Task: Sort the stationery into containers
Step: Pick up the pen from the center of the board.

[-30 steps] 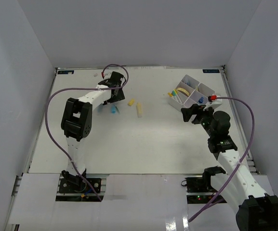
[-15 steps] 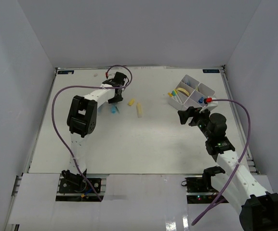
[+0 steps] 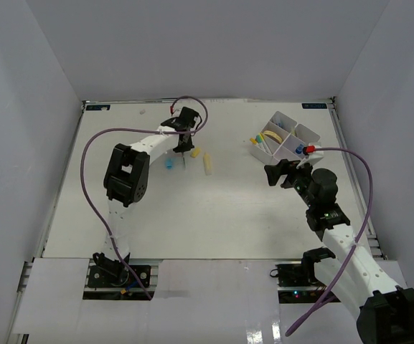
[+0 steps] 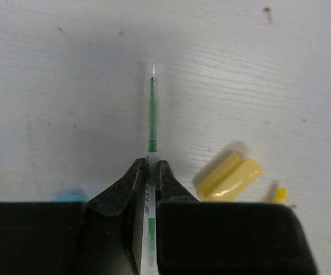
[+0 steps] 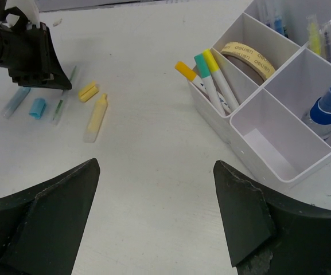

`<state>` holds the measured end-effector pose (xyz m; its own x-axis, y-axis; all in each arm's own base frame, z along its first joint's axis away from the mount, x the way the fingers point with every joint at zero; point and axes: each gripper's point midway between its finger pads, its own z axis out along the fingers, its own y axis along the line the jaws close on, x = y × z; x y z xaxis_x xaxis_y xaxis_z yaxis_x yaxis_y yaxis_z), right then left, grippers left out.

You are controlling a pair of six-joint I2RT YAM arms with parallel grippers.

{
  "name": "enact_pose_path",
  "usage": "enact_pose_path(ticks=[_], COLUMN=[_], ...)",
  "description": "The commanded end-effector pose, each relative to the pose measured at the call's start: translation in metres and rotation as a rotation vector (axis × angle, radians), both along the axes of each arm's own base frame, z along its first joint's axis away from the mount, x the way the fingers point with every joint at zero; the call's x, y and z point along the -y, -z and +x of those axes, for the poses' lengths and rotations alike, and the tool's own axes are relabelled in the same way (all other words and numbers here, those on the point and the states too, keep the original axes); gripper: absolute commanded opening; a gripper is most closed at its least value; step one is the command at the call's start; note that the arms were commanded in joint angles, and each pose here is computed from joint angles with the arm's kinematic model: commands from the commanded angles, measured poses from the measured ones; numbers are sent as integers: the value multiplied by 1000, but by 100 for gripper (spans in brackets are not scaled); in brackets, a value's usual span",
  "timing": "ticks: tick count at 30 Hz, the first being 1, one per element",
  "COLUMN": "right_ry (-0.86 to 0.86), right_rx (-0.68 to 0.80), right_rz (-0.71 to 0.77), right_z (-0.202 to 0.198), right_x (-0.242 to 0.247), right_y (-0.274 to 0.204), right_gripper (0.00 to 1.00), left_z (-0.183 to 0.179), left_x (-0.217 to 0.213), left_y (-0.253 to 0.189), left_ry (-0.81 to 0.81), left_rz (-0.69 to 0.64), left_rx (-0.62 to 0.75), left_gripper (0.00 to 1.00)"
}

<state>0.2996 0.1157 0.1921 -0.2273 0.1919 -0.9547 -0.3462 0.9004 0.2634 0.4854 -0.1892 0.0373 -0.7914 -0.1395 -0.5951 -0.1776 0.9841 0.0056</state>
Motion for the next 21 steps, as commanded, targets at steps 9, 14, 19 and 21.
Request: enact_pose_path(ticks=[9,14,19,21], right_ry=[-290,-458,-584,-614], right_rx=[8,0,-10,1], right_rz=[99,155,204,236], right_z=[-8,-14,-24,-23], right_x=[-55,-109,-161,-173], right_y=[-78,-107,-127,-138], right_gripper=[84,83,83,82], left_z=[-67,-132,-179,-191], left_x=[86,90,86,85], left_y=[-167,-217,-225,-233], left_ry=[616,898,1038,1067], left_rz=[-305,-337,-385,-402], left_rx=[435,626,707,741], left_gripper=[5,7,8,9])
